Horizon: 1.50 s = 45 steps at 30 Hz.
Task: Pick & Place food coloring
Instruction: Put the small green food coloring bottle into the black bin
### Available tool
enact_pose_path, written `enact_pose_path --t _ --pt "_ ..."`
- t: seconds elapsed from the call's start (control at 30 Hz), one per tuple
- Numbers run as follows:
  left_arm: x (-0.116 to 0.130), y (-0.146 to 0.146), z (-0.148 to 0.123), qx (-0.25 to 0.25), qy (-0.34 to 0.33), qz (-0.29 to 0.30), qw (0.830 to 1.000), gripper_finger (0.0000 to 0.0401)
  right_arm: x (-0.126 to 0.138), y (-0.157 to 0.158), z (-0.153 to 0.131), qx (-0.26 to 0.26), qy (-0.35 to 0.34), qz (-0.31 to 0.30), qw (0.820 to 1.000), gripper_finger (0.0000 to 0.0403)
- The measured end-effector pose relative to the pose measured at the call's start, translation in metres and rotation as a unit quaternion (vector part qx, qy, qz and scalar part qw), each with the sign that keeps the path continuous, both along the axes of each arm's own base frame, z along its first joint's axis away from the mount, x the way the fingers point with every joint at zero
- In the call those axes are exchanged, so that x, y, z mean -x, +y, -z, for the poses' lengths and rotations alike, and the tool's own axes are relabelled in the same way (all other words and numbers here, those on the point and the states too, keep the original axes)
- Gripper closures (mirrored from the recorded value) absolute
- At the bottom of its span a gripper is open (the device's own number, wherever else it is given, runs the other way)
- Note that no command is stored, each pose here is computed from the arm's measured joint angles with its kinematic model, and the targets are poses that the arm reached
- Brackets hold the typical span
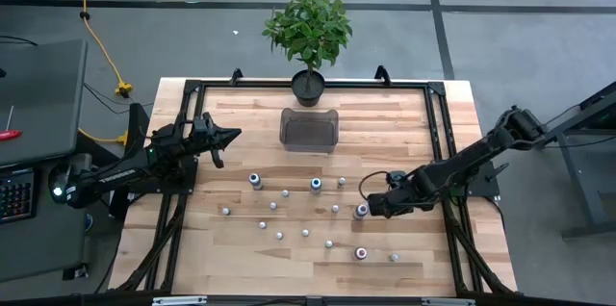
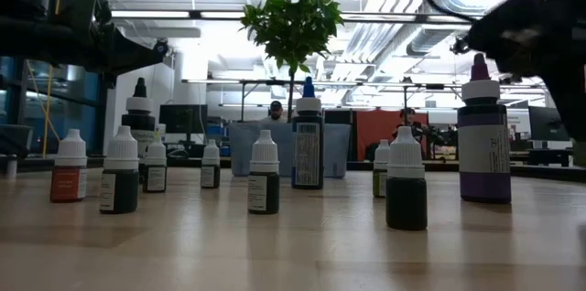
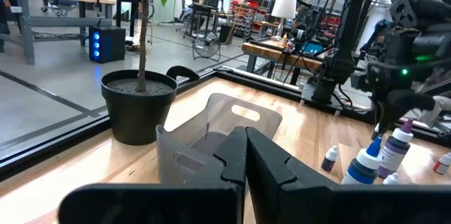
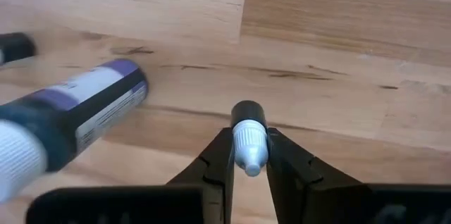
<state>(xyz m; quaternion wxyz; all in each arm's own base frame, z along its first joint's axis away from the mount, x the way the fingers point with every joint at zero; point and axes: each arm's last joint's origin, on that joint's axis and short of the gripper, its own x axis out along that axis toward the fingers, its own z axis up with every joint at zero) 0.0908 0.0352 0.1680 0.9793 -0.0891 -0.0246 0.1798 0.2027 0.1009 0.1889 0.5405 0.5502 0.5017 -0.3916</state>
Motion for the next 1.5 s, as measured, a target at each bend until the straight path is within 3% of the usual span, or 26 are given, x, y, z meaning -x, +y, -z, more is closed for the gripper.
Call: enact_pose_path --t 0.43,0.77,1.2,1.4,1.5 --pt "0.0 0.0 0.0 0.0 0.0 0.0 1.0 0.0401 0.021 -0.025 -0.046 0.027 -0.125 -0.015 0.992 0.0349" --pt "0.0 0.0 0.0 0.0 0.0 0.0 1.0 0.0401 0.005 -0.067 -0.066 0.104 -0.243 -0.067 0.962 0.0348" --pt "0.0 0.0 0.0 0.0 0.0 0.0 1.0 0.0401 -0.024 -0.137 -0.09 0.208 -0.416 -0.204 0.861 0.0348" --pt "0.0 0.0 0.0 0.0 0.0 0.0 1.0 0.0401 -0.047 -0.159 -0.117 0.247 -0.433 -0.291 0.817 0.0348" --pt "0.0 0.0 0.0 0.0 0.0 0.0 1.0 0.0401 -0.065 -0.17 -0.135 0.27 -0.403 -0.332 0.809 0.0348"
